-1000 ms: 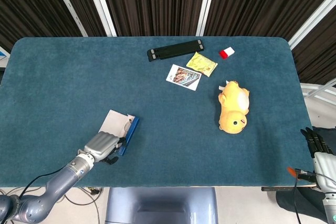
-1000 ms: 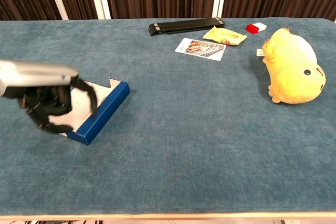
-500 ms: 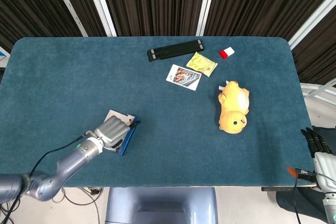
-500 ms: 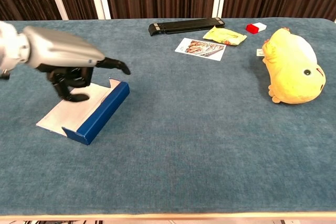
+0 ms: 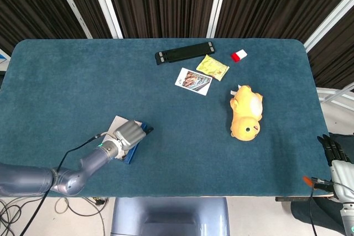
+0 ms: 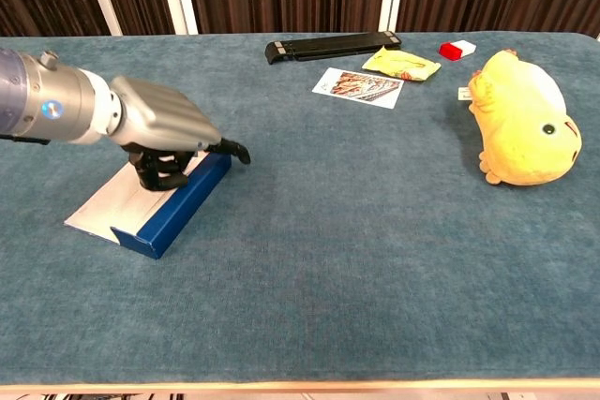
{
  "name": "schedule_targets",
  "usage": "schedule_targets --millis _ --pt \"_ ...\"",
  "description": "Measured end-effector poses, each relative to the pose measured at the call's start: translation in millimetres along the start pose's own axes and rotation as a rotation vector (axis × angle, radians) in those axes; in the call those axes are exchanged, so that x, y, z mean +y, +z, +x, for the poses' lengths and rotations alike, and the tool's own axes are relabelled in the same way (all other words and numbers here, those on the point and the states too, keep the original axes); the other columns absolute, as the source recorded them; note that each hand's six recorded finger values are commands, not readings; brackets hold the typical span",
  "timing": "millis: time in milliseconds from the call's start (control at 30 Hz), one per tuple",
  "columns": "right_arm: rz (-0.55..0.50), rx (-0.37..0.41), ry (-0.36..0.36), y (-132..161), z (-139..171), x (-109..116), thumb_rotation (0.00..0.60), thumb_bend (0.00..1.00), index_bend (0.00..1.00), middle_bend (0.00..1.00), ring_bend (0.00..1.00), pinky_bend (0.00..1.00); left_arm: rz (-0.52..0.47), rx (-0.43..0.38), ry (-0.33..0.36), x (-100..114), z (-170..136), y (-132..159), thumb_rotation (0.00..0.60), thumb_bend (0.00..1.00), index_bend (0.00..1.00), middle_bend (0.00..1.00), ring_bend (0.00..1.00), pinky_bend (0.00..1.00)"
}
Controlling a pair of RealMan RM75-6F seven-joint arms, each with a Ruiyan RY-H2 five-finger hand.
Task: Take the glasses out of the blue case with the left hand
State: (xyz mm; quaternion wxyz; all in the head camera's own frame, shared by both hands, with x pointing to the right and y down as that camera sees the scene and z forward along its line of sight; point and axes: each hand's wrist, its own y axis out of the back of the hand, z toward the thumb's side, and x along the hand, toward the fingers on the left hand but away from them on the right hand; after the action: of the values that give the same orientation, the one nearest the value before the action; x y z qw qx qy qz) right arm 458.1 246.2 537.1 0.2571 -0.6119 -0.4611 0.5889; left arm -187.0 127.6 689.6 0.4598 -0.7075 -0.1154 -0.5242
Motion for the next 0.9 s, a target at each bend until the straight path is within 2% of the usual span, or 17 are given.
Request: schedule_targets --millis 367,600,900 --pt "0.007 0.006 -0.004 0.7 0.3 0.2 0.6 0.16 0.0 0.0 0.0 0.2 -0.01 0.068 -0.031 -14.4 -15.6 -25.3 0.6 0.6 0.17 0.91 0.82 0.93" --pt "0.007 0.009 -0.003 1.4 0.6 -0.1 0.6 0.16 0.0 0.0 0.0 0.2 -0.072 0.165 -0.097 -47.2 -45.1 -61.5 0.6 0.61 0.18 0.91 0.82 0.93" --pt "0.007 0.011 -0.002 1.8 1.4 -0.5 0.6 0.16 0.0 0.0 0.0 0.2 -0.159 0.226 -0.152 -81.8 -69.7 -78.8 0.6 0.61 0.19 0.91 0.82 0.93"
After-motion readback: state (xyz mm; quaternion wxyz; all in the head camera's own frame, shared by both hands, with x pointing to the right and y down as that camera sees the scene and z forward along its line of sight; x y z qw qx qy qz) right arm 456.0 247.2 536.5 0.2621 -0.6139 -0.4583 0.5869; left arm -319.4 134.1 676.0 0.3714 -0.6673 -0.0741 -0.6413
